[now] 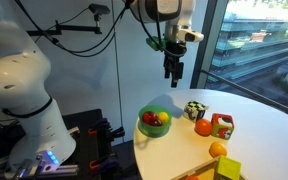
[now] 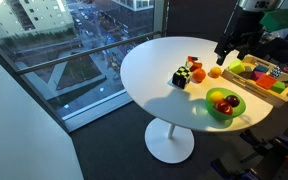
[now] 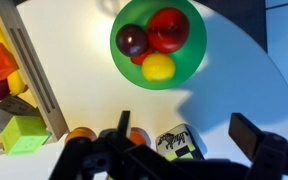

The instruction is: Put the orange inside the bowl

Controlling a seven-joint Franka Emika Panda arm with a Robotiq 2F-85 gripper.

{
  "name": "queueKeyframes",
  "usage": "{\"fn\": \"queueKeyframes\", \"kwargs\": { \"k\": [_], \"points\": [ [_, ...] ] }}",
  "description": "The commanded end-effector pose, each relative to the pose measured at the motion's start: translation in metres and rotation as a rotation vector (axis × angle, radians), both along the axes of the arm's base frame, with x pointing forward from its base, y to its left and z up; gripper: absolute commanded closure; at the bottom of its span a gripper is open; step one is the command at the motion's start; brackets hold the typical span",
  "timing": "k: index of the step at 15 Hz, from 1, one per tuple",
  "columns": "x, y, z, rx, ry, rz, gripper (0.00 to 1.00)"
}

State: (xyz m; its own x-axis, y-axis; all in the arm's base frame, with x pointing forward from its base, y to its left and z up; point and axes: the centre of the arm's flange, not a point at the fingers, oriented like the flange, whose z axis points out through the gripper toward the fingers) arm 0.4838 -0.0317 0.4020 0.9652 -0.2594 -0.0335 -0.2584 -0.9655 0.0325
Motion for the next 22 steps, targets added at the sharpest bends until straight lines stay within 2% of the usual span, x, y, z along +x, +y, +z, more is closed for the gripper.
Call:
{"fn": "queueKeyframes", "kwargs": {
  "k": [1, 9, 22],
  "points": [
    [0.010, -0.021, -0.006, -0.011, -0.028, -0.008, 0.00],
    [0.023, -0.063, -0.032, -0.073, -0.072, -0.056, 0.00],
    [0.035, -0.111, -0.090, -0.162, -0.070, -0.071, 0.00]
  ]
}}
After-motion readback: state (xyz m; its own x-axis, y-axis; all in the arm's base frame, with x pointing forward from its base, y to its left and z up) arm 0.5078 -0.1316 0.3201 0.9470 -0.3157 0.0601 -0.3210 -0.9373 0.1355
